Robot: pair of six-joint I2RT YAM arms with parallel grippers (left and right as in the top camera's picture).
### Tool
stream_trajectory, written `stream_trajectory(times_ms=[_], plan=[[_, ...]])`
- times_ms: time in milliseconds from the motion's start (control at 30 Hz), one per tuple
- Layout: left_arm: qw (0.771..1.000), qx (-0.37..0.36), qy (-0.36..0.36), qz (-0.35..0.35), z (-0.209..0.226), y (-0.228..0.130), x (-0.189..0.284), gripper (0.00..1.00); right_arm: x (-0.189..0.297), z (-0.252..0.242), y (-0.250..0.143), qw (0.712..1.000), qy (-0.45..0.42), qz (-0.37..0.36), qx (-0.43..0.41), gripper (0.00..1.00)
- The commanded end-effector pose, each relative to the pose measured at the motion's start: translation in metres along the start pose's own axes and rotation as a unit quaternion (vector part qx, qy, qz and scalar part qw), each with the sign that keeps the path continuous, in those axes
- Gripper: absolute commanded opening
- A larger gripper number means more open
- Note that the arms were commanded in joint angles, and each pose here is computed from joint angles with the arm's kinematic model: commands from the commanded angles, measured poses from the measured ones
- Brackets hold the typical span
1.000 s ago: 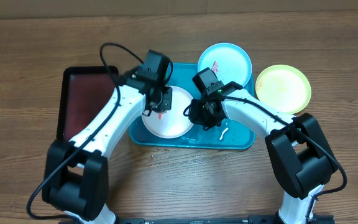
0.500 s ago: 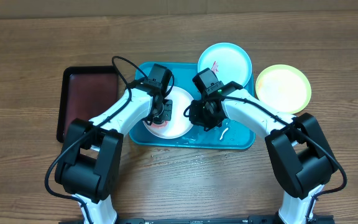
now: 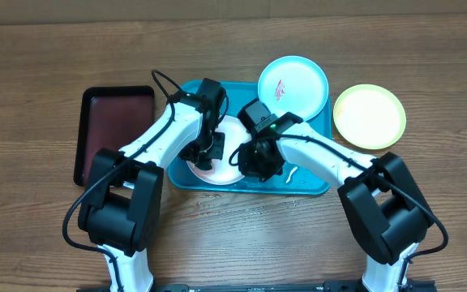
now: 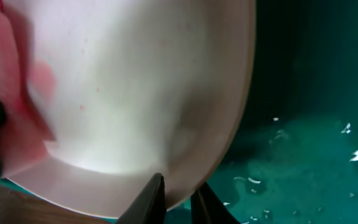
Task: Clean dirty plates on tray and stack at the side
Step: 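Scrub the white plate with the sponge while right gripper holds it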
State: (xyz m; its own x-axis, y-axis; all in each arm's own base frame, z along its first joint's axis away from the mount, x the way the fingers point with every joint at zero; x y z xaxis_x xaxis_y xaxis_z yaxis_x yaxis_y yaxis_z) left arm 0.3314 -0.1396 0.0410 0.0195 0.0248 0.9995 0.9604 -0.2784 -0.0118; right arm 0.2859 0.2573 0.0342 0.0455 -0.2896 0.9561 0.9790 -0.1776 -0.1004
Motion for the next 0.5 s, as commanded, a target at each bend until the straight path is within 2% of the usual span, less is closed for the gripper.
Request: stream_trajectory(times_ms=[0, 200, 467], plan=[[1.0, -0.009, -0.007, -0.018, -0.002, 0.012, 0.008, 0.04, -0.004, 0.004, -0.01, 1.0, -0.008, 0.009, 0.026, 0.16], [0.998, 0.01, 0.022, -0.055, 0.008, 0.029, 0.009, 0.04, -0.003, 0.003, -0.003, 1.0, -0.003, 0.0, 0.021, 0.17], [0.995, 0.026, 0.035, -0.093, 0.011, 0.045, 0.008, 0.04, 0.005, -0.003, 0.037, 0.998, 0.015, -0.058, -0.022, 0.18]])
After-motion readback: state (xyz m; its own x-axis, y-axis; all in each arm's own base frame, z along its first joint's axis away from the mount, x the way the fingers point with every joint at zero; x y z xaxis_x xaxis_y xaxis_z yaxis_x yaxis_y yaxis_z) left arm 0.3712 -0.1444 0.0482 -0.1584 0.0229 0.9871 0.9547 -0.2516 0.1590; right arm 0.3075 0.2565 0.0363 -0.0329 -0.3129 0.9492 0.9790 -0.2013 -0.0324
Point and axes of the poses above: each gripper's point midway between its finger pads, its own x axis back along the fingers, its own z axis along the line the jaws close on, y = z × x, the point moved 2 cm from there along x, back along the fingers, and after that the axes turned 10 degrees about -x, right-handed, at the moved point
